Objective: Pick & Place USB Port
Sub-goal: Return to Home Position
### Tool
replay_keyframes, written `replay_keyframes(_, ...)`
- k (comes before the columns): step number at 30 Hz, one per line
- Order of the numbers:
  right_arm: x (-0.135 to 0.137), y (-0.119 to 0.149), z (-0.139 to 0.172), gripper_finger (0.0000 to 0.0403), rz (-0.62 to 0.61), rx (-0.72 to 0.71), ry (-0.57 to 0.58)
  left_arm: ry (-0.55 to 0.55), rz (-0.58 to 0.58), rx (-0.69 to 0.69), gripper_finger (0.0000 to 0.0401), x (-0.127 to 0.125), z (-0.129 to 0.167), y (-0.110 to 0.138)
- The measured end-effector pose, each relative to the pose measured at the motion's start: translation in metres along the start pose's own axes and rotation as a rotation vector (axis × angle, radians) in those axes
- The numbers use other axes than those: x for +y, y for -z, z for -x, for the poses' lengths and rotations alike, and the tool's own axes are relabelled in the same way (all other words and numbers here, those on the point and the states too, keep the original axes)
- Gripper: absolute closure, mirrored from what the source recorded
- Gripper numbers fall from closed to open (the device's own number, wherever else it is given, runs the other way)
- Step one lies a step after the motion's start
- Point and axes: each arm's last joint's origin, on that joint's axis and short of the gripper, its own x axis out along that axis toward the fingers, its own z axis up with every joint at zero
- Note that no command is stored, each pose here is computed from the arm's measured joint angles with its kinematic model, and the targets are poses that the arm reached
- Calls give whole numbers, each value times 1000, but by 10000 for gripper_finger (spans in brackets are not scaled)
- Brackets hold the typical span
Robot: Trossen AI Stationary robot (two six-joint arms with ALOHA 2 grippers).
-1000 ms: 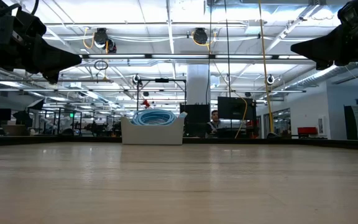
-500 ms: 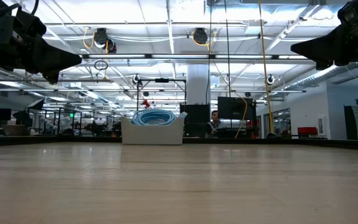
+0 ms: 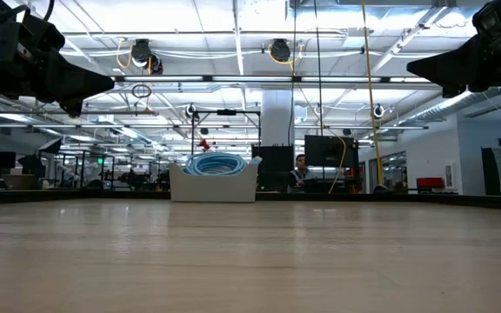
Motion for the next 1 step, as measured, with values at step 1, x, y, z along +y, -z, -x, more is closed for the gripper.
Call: replay_keyframes(1,0,0,0,403,0,0,0,0,0,0,364,0,0,0)
